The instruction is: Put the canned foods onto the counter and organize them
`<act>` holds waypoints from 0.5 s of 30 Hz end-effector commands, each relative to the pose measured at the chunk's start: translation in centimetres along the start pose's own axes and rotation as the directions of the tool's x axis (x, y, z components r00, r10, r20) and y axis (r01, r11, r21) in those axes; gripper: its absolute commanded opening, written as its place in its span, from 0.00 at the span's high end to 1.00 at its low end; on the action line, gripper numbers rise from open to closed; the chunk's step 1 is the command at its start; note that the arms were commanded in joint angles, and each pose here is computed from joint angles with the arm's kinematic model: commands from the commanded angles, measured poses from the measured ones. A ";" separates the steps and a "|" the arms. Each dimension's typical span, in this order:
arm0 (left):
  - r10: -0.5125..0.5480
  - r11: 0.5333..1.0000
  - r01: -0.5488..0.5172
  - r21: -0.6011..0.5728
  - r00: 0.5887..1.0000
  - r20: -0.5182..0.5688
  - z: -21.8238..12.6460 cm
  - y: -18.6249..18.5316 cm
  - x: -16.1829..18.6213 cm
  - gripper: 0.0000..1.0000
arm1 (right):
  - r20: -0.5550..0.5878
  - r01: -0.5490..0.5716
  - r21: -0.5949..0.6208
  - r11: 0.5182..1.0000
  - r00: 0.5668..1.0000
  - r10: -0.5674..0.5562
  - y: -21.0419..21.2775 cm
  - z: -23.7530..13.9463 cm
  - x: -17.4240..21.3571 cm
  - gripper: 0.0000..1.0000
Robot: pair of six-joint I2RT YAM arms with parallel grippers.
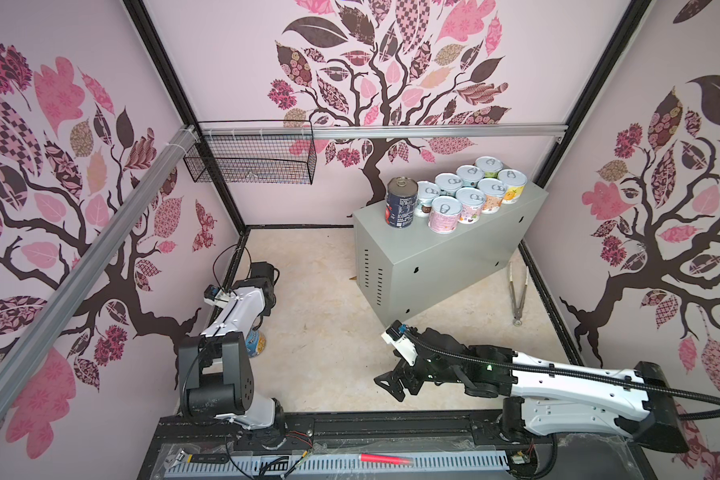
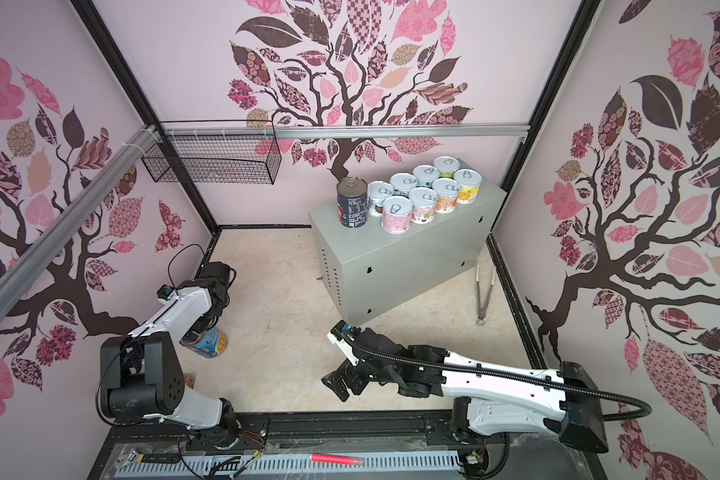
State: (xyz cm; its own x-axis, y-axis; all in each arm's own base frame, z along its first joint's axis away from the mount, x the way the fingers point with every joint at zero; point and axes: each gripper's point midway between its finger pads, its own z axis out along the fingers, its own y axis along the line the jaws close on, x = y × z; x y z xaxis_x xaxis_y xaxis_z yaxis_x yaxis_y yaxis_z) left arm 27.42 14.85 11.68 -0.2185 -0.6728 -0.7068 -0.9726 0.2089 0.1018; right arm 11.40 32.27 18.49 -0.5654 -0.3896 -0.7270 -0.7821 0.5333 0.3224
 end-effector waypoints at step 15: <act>0.001 0.999 0.001 0.032 0.998 -0.057 -3.1 1.8 1.1 0.02 | -0.014 -0.014 -0.008 1.000 1.000 0.014 -0.4 -0.1 1.1 0.00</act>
State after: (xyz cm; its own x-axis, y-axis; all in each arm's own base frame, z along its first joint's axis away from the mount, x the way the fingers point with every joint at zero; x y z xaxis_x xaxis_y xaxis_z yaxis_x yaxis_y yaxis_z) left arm 26.01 12.27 13.18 -0.2277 -0.7054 -0.6712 -0.9666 0.2471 0.0682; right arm 11.08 32.04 17.57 -0.5737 -0.4025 -0.7134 -0.7812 0.5305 0.3290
